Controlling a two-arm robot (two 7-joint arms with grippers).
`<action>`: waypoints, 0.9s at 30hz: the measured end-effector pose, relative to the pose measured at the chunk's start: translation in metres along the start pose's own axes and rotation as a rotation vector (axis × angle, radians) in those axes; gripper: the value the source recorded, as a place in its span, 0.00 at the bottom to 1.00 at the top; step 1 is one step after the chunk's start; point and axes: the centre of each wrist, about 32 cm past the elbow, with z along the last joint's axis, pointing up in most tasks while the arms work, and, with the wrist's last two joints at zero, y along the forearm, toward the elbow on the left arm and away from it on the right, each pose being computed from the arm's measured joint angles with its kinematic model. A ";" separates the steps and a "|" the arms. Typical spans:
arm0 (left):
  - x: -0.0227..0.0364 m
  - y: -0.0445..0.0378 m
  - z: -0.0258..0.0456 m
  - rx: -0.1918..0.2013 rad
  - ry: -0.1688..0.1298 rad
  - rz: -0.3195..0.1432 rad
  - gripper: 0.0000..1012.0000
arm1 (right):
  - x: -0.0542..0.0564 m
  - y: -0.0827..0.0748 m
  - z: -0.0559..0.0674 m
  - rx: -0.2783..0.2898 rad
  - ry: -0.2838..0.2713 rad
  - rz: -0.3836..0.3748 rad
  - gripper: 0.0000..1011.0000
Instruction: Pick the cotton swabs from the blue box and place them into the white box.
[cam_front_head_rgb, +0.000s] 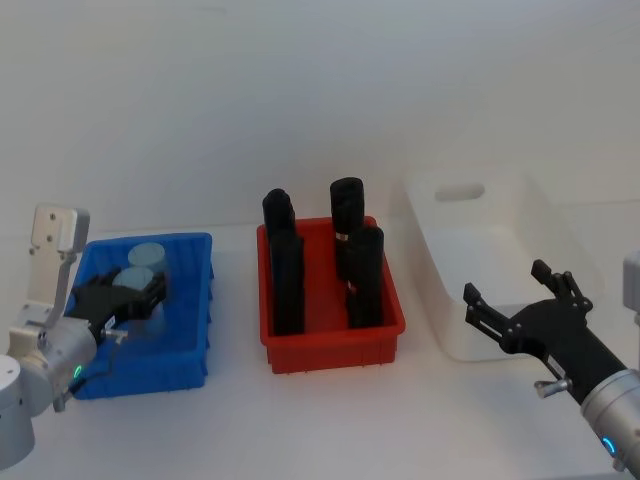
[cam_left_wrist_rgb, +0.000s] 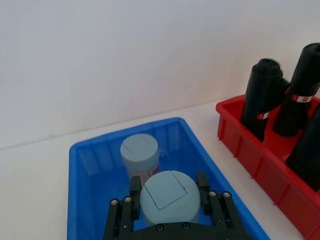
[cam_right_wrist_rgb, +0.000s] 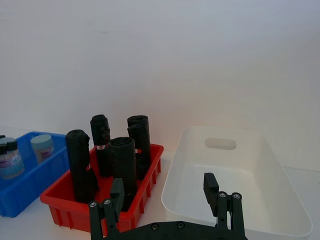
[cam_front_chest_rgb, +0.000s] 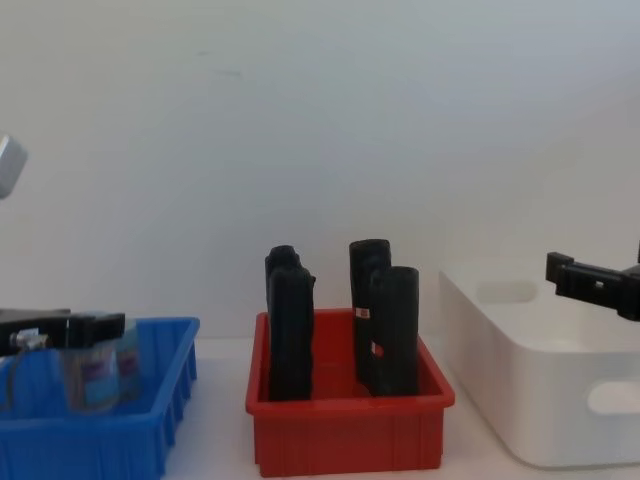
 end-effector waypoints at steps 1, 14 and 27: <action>-0.0012 0.0015 0.0052 -0.011 -0.011 -0.006 0.66 | 0.000 0.000 0.000 0.000 0.000 0.000 0.99; -0.0141 0.0142 0.0500 -0.068 -0.106 -0.114 0.66 | 0.000 0.000 0.000 0.000 0.000 0.000 0.99; -0.0280 0.0217 0.0905 -0.083 -0.152 -0.290 0.66 | 0.000 0.000 0.000 0.000 0.000 0.000 0.99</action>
